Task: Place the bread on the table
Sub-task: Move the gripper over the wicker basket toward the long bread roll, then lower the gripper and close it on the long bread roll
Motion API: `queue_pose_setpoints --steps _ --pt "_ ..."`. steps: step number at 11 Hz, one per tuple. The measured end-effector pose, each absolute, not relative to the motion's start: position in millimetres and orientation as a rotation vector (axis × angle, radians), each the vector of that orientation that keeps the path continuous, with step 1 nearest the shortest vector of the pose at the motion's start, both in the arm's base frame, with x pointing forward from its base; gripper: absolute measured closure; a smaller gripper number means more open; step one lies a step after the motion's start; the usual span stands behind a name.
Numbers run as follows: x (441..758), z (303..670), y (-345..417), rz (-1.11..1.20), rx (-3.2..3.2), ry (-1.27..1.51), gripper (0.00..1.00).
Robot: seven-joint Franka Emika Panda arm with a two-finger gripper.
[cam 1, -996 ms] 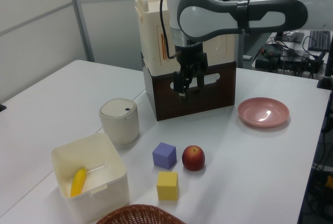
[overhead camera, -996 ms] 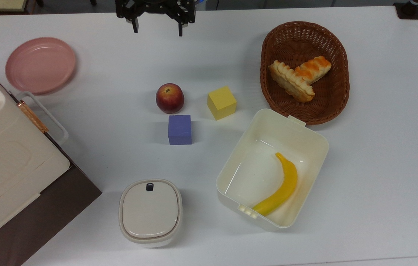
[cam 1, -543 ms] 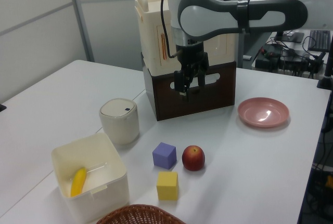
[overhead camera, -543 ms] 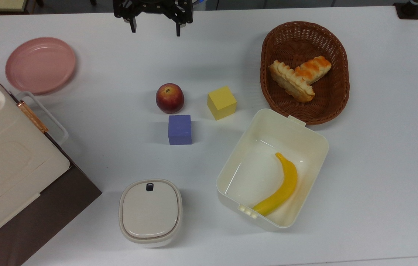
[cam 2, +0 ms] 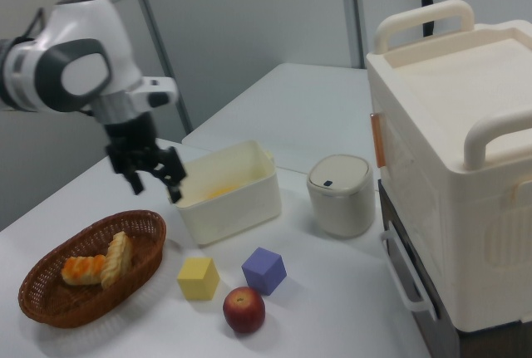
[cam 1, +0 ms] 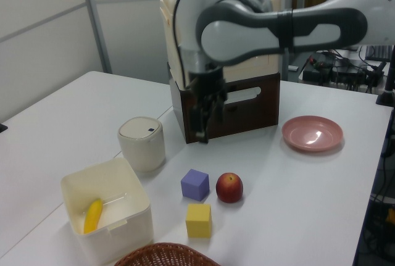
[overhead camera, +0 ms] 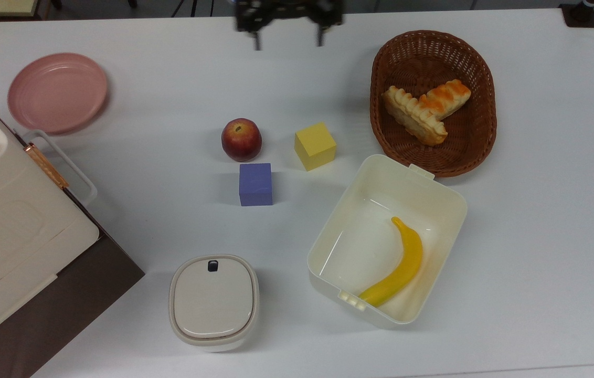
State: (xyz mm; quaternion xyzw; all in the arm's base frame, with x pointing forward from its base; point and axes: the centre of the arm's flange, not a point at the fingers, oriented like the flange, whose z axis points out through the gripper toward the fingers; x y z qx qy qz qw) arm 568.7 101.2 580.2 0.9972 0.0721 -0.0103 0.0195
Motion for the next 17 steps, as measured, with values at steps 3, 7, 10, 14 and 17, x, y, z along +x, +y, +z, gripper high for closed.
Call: queue_pose_setpoints --steps 3,7,10,14,17 --pt "549.6 572.6 191.7 -0.027 3.085 0.464 0.00" --pt "547.6 523.1 276.1 0.029 3.106 0.651 0.00" --pt "556.5 456.6 319.0 0.019 3.087 0.729 0.00" --pt "552.0 381.8 349.1 -0.134 3.035 0.785 0.00" --pt "555.1 353.6 351.2 -0.171 3.020 0.784 0.02"
